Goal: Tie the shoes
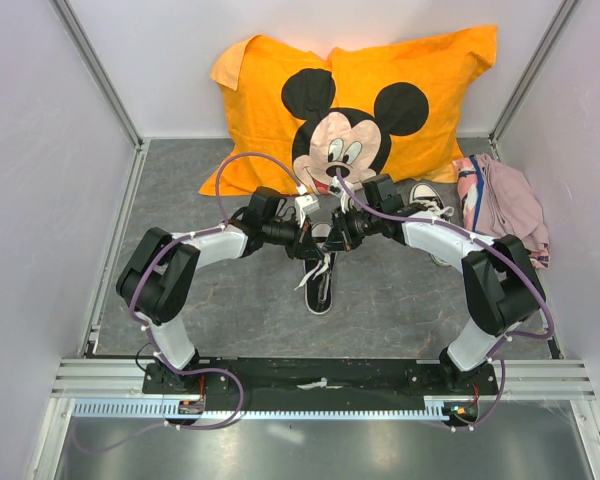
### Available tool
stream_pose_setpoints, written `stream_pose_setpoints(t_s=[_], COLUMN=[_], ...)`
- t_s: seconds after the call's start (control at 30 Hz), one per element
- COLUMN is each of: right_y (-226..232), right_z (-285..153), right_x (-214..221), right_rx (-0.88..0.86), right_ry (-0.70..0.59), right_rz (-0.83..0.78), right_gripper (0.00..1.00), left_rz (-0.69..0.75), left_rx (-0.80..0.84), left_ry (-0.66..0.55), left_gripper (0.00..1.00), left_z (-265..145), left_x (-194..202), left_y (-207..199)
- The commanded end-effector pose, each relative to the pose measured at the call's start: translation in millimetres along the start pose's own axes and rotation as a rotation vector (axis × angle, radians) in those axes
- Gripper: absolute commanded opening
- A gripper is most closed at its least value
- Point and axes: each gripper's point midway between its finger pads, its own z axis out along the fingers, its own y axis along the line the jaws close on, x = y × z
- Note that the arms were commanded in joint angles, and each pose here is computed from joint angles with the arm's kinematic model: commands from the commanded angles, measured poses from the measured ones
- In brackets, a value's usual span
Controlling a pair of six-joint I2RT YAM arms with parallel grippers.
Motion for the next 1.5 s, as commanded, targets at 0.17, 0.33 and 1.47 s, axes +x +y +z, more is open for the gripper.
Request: stream_pose_setpoints(t_s=[0.17, 0.33, 1.47], right_y=[13.6, 13.0, -27.6], right_z=[-7.0, -8.1, -15.0], right_x=[-20.2, -20.0, -21.3], right_rx=[-0.037, -0.038, 0.019], right_ry=[-0.041, -0.041, -0.082], right_rz=[-0.064, -0.056, 0.140], right_gripper=[0.07, 0.17, 0.09], left_rz=[0.033, 0.064, 0.137], left_rx=[0.054, 0.041, 0.050], left_ry=[-0.038, -0.063, -0.061], left_gripper=[0.02, 0.02, 0.02], left_z=[2.0, 5.3, 6.7], left_x=[-24.4, -25.1, -17.6], left_y=[-8.5, -3.3, -0.5])
